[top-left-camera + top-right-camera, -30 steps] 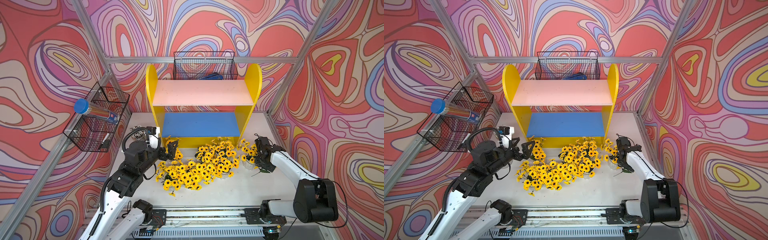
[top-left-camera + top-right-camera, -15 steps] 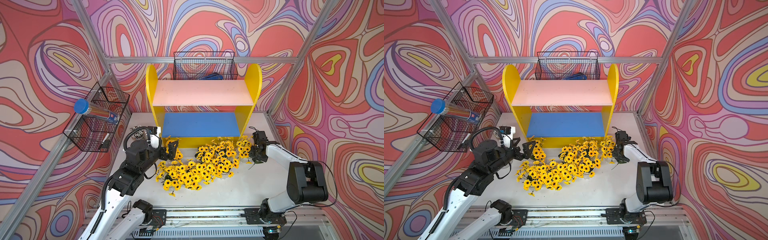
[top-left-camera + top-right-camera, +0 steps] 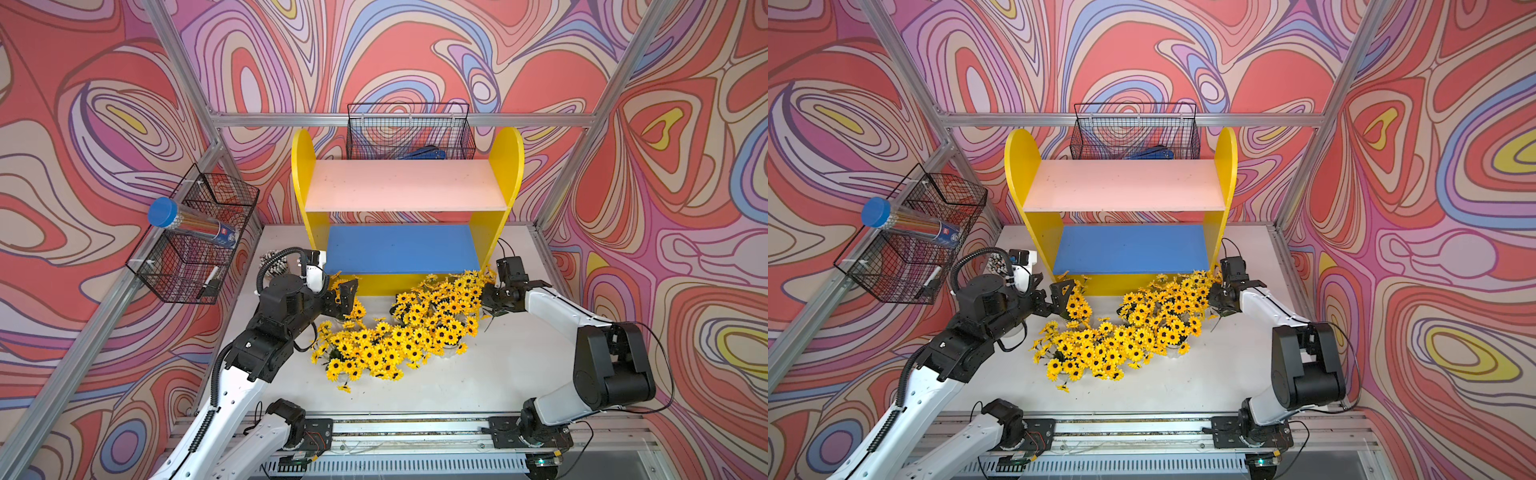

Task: Take the sunflower pots off the shelves
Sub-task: Move the sunflower pot to the center of the board, then reset both arms

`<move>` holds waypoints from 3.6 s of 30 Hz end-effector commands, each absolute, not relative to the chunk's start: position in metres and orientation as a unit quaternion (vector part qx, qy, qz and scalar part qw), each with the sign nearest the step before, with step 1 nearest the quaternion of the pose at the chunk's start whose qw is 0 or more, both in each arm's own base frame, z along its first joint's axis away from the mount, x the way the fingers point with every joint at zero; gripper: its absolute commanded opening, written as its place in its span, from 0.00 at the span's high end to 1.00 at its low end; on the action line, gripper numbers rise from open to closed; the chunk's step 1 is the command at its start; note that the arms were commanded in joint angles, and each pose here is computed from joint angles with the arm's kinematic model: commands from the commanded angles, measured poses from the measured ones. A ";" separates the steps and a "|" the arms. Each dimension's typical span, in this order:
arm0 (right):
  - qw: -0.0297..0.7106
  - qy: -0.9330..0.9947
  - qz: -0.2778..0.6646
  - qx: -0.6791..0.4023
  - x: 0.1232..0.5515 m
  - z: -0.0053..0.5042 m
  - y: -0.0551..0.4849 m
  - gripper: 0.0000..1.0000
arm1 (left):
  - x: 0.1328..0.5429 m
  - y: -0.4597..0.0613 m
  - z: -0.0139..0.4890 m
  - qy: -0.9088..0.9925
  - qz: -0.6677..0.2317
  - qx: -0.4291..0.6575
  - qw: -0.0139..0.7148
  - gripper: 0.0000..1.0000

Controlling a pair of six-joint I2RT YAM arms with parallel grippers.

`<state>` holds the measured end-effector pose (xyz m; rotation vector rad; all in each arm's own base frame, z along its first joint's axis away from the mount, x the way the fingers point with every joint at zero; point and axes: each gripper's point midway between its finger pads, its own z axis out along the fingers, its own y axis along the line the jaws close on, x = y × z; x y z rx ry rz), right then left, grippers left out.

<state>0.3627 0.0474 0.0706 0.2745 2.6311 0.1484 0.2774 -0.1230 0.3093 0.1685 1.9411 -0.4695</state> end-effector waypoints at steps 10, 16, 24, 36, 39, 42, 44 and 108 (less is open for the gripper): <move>0.239 0.963 0.084 0.088 0.355 0.079 0.072 1.00 | 0.290 -0.086 0.300 0.847 -0.111 -0.024 0.519 0.01; 0.241 0.963 0.103 0.069 0.370 0.067 0.083 1.00 | 0.284 -0.076 0.301 0.849 -0.092 -0.035 0.519 0.01; 0.226 0.965 0.129 -0.008 0.359 0.070 0.142 1.00 | 0.278 -0.074 0.312 0.840 -0.097 -0.031 0.532 0.00; 0.242 0.965 0.096 -0.024 0.320 0.083 0.158 1.00 | 0.278 -0.077 0.316 0.838 -0.105 -0.026 0.535 0.01; 0.244 0.967 0.070 -0.006 0.321 0.086 0.141 1.00 | 0.279 -0.078 0.315 0.839 -0.103 -0.023 0.533 0.01; 0.228 0.972 0.049 0.001 0.318 0.085 0.135 1.00 | 0.280 -0.078 0.317 0.840 -0.099 -0.022 0.534 0.01; 0.208 0.978 0.026 0.012 0.312 0.081 0.126 1.00 | 0.280 -0.077 0.320 0.838 -0.098 -0.019 0.536 0.00; 0.637 0.766 -0.081 0.020 0.389 0.154 0.008 0.02 | 0.352 0.035 0.168 0.729 0.123 -0.126 0.661 0.00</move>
